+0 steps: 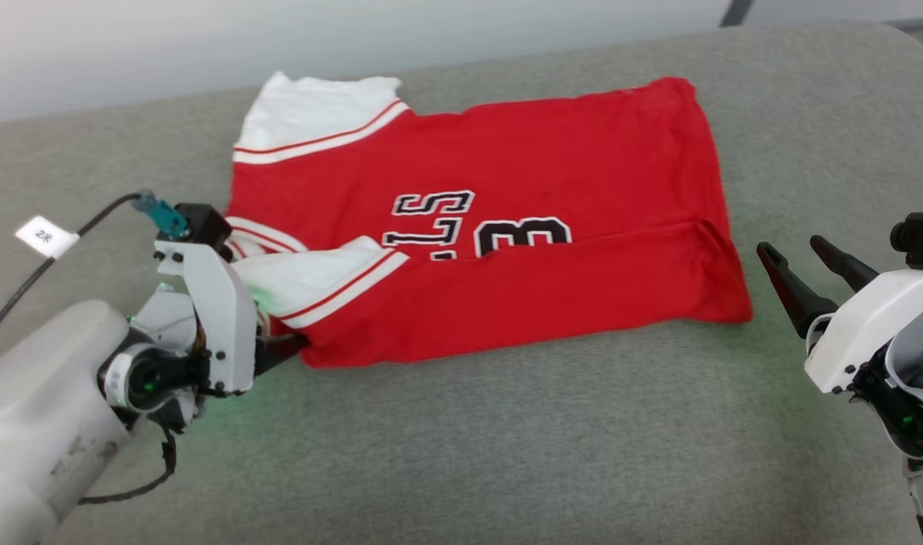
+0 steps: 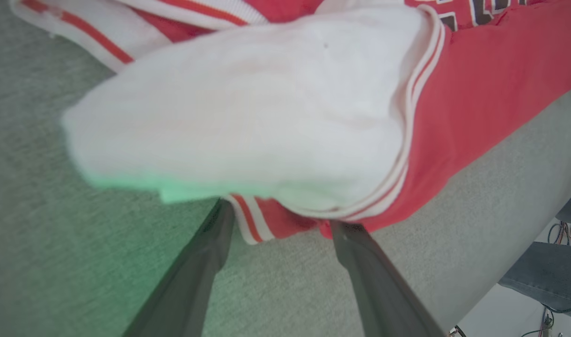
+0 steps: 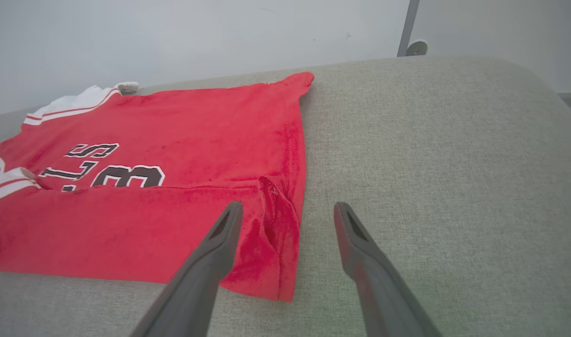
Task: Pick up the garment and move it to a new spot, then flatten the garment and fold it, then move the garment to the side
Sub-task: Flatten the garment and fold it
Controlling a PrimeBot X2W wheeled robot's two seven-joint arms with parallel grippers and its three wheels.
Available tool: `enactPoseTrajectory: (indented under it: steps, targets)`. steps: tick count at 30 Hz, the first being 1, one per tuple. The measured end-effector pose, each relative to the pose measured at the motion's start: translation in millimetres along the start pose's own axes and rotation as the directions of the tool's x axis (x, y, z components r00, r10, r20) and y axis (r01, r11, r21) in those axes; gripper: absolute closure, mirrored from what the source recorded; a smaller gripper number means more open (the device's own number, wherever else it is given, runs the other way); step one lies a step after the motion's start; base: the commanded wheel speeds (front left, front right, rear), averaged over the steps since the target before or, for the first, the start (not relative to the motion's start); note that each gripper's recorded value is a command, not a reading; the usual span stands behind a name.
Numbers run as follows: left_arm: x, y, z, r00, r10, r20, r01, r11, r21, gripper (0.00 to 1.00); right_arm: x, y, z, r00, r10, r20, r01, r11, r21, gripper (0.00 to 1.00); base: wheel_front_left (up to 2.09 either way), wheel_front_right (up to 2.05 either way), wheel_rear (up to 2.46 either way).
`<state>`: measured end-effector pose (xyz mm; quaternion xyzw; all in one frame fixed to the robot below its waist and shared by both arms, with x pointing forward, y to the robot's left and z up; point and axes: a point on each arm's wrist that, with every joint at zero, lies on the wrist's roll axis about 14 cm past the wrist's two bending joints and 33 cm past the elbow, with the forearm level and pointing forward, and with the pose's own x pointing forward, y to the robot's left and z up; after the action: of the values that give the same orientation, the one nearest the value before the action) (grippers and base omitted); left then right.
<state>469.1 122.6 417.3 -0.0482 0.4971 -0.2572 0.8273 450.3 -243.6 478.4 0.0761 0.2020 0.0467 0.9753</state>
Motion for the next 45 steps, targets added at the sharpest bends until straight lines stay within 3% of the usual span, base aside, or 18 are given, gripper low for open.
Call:
enactPoseTrajectory:
  steps: [6, 7, 9, 10, 15, 23, 33, 34, 35, 36, 45]
  targets:
    - [22.9, 3.8, -4.5, 0.998, -0.014, -0.069, 0.012, 1.0, -0.023, 0.0, -8.1, -14.3, -5.1, 0.999, -0.041, -0.006, 0.041, 0.999, 0.012, 0.0, 0.0, 0.0, 0.0]
    - [25.9, 3.2, -5.5, 0.997, -0.02, -0.079, 0.018, 0.999, -0.026, 0.38, -9.1, -16.2, -5.5, 0.999, -0.046, -0.006, 0.046, 0.999, 0.012, 0.0, 0.0, 0.0, 0.0]
    - [29.8, 2.3, -6.5, 0.995, -0.034, -0.089, 0.032, 0.999, -0.024, 0.9, -10.6, -18.9, -6.5, 0.999, -0.054, -0.009, 0.054, 0.998, 0.012, 0.0, 0.0, 0.0, 0.0]
    - [31.2, 1.8, -5.8, 0.995, -0.039, -0.087, 0.037, 0.999, -0.022, 1.0, -10.9, -18.9, -7.6, 0.998, -0.052, -0.017, 0.052, 0.999, 0.006, 0.0, 0.0, 0.0, 0.0]
    - [31.8, -1.8, -5.9, 0.995, -0.058, -0.08, 0.056, 0.998, -0.03, 1.0, -11.3, -8.0, -21.1, 0.991, -0.008, -0.137, -0.003, 0.997, -0.079, 0.0, 0.0, 0.0, 0.0]
    - [28.3, -1.9, -3.4, 0.997, -0.06, -0.044, 0.059, 0.998, -0.019, 1.0, -7.0, 2.0, -46.2, 0.901, 0.003, -0.434, -0.115, 0.966, -0.231, 0.0, 0.0, 0.0, 0.0]
    - [29.8, 2.1, -3.6, 0.997, -0.071, -0.013, 0.07, 0.997, -0.029, 1.0, 20.8, -2.6, -76.5, 0.794, -0.049, -0.605, -0.124, 0.963, -0.241, 0.0, 0.0, 0.0, 0.0]
    - [29.8, 2.5, -3.7, 0.997, -0.071, -0.009, 0.071, 0.997, -0.032, 1.0, 24.7, -0.9, -75.4, 0.797, -0.046, -0.602, -0.127, 0.962, -0.241, 0.46, 0.0, 0.0, 0.0]
    - [29.6, 2.9, -4.0, 0.997, -0.071, -0.005, 0.071, 0.997, -0.035, 1.0, 27.6, -0.2, -75.3, 0.797, -0.045, -0.602, -0.129, 0.961, -0.243, 0.67, 0.0, 0.0, 0.0]
    - [29.1, 3.0, -3.9, 0.997, -0.072, 0.001, 0.072, 0.997, -0.037, 1.0, 29.4, 1.5, -76.2, 0.796, -0.043, -0.604, -0.135, 0.96, -0.247, 0.99, 0.0, 0.0, 0.0]
    - [14.6, -5.8, -9.8, 0.995, -0.081, 0.056, 0.084, 0.996, -0.043, 1.0, 23.9, -2.3, -71.2, 0.831, -0.026, -0.555, -0.116, 0.969, -0.219, 1.0, 0.0, 0.0, 0.0]
